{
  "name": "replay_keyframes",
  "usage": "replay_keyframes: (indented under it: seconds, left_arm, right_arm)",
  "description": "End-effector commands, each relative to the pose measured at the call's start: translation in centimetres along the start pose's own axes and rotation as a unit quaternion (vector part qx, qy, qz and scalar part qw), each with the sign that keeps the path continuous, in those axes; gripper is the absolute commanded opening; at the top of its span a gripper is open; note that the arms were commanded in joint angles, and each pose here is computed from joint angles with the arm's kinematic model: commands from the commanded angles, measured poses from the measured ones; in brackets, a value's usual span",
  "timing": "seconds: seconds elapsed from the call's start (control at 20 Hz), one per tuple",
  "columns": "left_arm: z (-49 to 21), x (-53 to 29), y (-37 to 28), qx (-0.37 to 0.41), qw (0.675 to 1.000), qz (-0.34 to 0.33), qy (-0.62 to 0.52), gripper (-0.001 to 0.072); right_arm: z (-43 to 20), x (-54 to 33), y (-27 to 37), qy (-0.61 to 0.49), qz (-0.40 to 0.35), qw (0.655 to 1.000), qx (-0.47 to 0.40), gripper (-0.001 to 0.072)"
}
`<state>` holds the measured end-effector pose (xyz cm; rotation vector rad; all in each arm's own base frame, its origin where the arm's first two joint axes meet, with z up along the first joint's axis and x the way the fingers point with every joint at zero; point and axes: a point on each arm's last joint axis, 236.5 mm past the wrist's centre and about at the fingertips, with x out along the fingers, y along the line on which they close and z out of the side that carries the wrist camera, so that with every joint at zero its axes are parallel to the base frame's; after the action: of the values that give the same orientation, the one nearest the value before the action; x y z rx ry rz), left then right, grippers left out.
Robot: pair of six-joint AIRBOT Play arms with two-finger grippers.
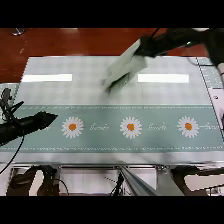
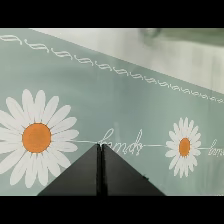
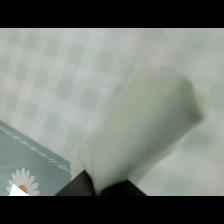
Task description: Fold the shirts.
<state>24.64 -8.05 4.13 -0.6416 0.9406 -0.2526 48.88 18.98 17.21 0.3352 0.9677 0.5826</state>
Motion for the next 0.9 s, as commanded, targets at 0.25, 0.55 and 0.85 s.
replay_keyframes:
  seconds: [0.25, 0.55, 0.85]
  left_arm:
    - [0.0, 0.0, 0.0, 0.000, 1.000, 0.000, 0.001, 0.0030]
    - [0.0, 0.0, 0.0, 0.000, 1.000, 0.000, 0.000, 0.0030]
    - [0.0, 0.0, 0.0, 0.000, 1.000, 0.000, -0.001, 0.0030]
  right_arm:
    - [1.2, -19.9, -15.7, -0.093, -0.145, 0.972, 0.159, 0.0016]
    - [-5.6, -30.0, -23.1, -0.104, -0.182, 0.933, 0.294, 0.0016]
    - [-10.4, -34.1, -24.4, -0.089, -0.213, 0.908, 0.350, 0.0016]
